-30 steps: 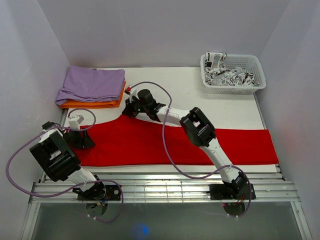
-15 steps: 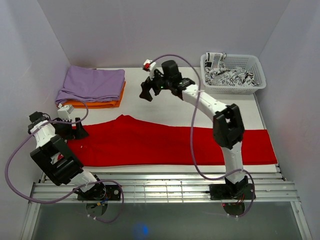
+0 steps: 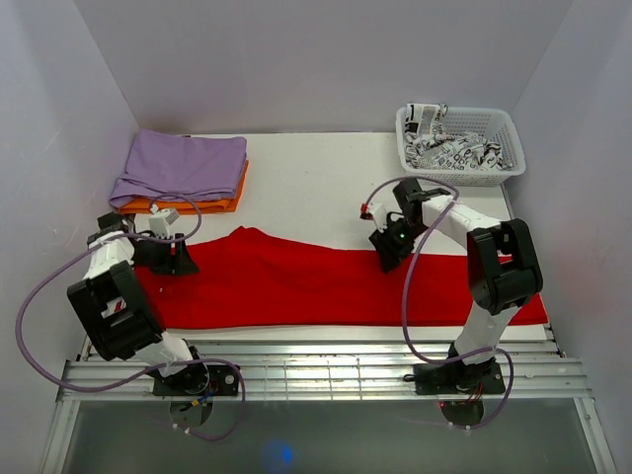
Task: Fold and stack the trousers
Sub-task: Fold the trousers
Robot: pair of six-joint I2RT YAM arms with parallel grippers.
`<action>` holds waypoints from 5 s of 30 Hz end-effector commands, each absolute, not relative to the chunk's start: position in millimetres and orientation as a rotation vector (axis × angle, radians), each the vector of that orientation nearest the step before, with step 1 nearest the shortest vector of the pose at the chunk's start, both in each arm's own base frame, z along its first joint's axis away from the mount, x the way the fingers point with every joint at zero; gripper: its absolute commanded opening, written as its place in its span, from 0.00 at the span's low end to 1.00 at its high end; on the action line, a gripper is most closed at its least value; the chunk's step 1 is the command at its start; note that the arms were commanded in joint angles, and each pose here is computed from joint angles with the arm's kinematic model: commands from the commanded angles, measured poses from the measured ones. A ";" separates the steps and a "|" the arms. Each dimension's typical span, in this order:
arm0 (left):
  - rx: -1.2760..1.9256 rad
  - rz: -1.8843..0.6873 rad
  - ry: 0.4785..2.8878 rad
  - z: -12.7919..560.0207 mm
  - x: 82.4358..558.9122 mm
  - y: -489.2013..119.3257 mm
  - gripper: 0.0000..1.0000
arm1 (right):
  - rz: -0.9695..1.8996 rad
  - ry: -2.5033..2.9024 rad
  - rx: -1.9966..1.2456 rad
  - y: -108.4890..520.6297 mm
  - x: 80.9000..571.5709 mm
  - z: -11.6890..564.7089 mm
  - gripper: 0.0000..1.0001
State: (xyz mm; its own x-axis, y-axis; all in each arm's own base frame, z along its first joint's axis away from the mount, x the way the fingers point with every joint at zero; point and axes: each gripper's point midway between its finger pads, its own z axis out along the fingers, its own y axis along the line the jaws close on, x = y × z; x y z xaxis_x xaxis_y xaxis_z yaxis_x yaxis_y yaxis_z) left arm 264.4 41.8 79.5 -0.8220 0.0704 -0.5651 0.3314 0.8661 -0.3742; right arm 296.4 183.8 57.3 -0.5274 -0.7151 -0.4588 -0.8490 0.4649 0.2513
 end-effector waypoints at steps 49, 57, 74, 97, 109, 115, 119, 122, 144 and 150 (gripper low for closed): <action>0.366 -0.395 2.268 137.7 308.8 36.3 0.88 | -0.016 2.826 0.118 -176.9 255.0 35.6 0.58; 0.357 -0.365 2.260 145.1 312.0 40.1 0.91 | 0.206 2.904 0.085 -145.3 234.4 -5.8 0.45; 0.247 -0.276 2.328 130.0 319.1 60.0 0.95 | 0.342 2.696 -0.003 -167.1 245.5 82.2 0.08; 0.053 -0.350 2.532 76.4 294.2 62.9 0.87 | 1.004 2.143 -0.404 46.9 299.5 233.0 0.08; -0.008 -0.403 2.627 38.1 280.9 59.6 0.86 | 1.270 2.027 -0.645 223.1 302.9 236.8 0.08; -0.009 -0.407 2.655 29.3 271.6 56.9 0.86 | 1.395 1.990 -0.687 280.0 300.7 238.0 0.08; -0.013 -0.410 2.680 24.4 266.0 56.6 0.86 | 1.452 1.980 -0.740 321.6 286.9 225.6 0.08; -0.009 -0.415 2.684 24.7 265.7 56.3 0.86 | 1.500 1.986 -0.747 344.2 277.6 216.1 0.08; 0.031 -0.422 2.682 22.4 259.7 53.0 0.87 | 1.492 2.156 -0.711 416.3 281.7 125.2 0.08; 0.042 -0.406 2.677 24.8 260.7 54.9 0.87 | 1.570 2.179 -0.724 426.0 265.0 119.2 0.08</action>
State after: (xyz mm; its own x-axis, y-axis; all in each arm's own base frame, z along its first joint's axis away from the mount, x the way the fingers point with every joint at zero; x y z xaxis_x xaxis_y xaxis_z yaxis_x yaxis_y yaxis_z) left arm 279.4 59.6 32.5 -0.8814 -0.0251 -0.4717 0.1111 0.9595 -0.2587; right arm 262.2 410.1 94.6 -0.8347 -0.2256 -0.5024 -0.5506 0.3216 0.7703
